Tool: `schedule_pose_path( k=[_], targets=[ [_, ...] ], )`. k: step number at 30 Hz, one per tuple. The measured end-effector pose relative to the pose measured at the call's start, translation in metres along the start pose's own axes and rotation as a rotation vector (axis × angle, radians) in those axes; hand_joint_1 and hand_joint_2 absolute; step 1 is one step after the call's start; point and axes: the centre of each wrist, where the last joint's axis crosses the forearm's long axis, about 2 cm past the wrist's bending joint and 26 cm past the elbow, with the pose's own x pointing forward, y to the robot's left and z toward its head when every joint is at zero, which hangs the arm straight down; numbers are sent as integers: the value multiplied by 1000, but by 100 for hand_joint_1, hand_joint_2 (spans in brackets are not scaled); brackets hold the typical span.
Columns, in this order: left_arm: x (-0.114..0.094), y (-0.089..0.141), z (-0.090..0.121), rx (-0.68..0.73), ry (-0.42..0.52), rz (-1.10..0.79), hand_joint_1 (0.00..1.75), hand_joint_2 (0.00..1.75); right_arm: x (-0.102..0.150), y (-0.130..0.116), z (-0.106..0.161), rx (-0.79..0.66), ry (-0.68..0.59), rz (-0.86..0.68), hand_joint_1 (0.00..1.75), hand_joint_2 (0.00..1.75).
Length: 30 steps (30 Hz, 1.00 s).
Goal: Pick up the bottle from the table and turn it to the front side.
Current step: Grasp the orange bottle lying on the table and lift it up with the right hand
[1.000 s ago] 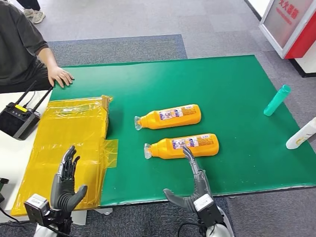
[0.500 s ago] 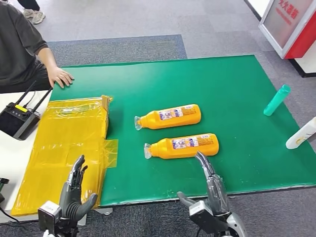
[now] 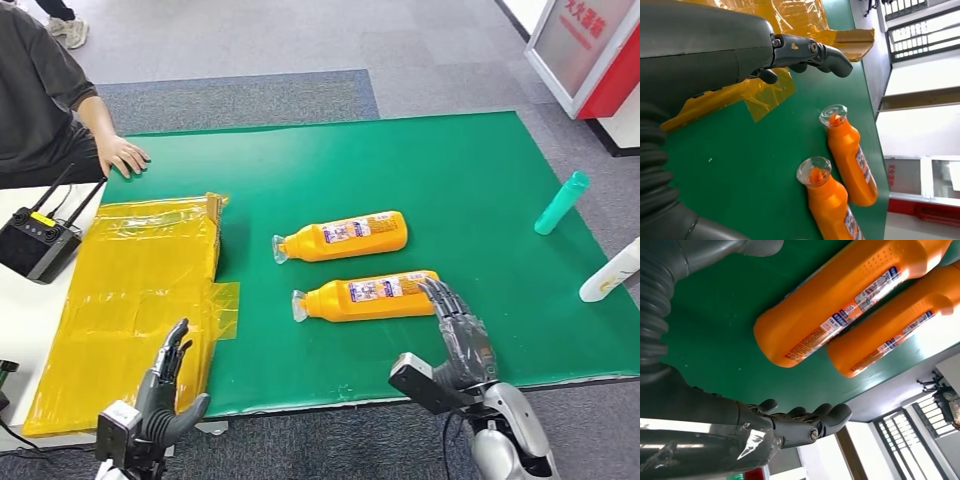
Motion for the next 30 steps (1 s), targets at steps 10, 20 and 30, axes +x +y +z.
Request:
schedule_pose_path(
  k=[10,20,30],
  targets=[
    [-1,1,-5,-11,-1,-7,0,175,-12,-22,-44,93,65,117,0,175],
    [-3,5,-17,-13,-13,-14,0,175,-29,-39,-120,230,116,250,0,175],
    [-5,6,-20,-12,-10,-19,0,175,-46,-38,-148,423,194,258,0,175]
  ],
)
